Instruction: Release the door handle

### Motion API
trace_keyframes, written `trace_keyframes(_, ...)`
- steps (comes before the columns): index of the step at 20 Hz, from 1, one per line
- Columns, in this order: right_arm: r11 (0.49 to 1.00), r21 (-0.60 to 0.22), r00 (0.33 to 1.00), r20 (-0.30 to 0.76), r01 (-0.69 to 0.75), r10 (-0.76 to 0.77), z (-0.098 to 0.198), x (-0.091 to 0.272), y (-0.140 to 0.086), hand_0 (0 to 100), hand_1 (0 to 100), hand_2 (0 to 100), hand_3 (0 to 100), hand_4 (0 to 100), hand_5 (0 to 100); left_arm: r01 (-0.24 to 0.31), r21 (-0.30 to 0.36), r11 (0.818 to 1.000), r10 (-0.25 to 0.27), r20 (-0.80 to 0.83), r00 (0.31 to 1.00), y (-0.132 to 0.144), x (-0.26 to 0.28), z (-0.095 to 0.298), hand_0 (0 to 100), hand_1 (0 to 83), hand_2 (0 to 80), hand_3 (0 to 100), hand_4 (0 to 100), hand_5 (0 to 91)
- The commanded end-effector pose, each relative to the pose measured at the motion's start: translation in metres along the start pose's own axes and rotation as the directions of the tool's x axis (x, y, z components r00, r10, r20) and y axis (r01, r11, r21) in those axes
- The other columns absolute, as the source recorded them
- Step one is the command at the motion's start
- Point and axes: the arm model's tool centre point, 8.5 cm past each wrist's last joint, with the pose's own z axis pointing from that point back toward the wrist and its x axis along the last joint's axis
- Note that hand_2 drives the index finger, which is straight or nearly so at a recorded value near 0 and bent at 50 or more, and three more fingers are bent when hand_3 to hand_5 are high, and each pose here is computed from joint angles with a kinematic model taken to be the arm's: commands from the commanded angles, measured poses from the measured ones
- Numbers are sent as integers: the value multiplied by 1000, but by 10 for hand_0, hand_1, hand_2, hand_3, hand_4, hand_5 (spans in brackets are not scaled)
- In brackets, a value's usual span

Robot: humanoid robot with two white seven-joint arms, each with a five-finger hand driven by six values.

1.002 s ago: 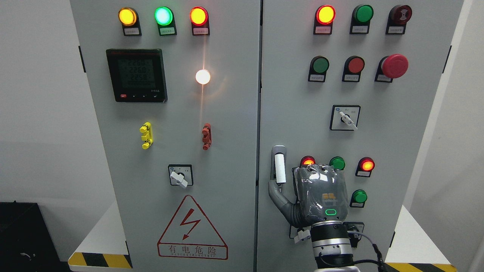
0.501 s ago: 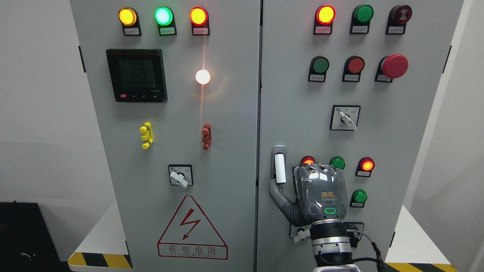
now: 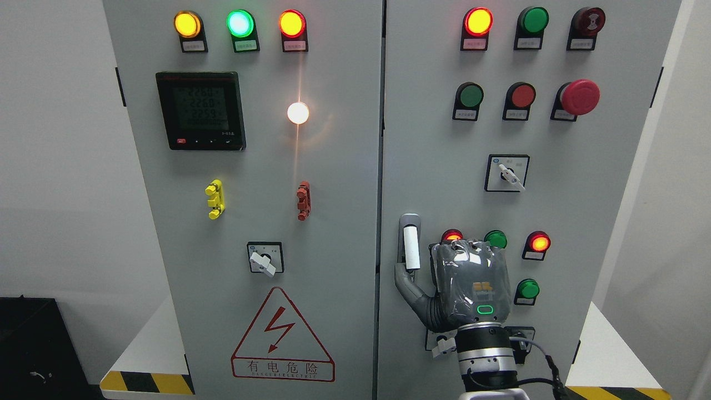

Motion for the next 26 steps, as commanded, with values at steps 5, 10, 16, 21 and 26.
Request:
trace_keyframes(5,1000,-1,1000,-14,0,0,1,-2,1,437,293,957,1000,1000,1000,0,0,1000,0,-16,1000,0,-11,1,120,556,0,0,0,0)
trace_keyframes(10,1000,-1,1000,-30,-1,1,2,-3,1,431,299,954,1000,1000,1000,-2,0,1000,2,-16,1000,0,-11,1,120,556,0,0,0,0)
trace_keyframes(16,1000,-4,1000,-31,-3,3,3,-4,0,429,308,950,1000,1000,994,0,0,1000,0,-16,1000,0,-11,1,120,556,0,0,0,0)
trace_keyframes(21,1000,-8,999,-32,-1,1,2,-4,-1,430,308,950,1000,1000,989,0,0,1000,0,-16,1000,0,-11,1,120,556,0,0,0,0)
trace_keyframes(26,1000,-10,999,-32,-4,4,2,-4,-2,430,308,952,1000,1000,987,0,0,1000,0,-16,1000,0,-11,1,120,556,0,0,0,0)
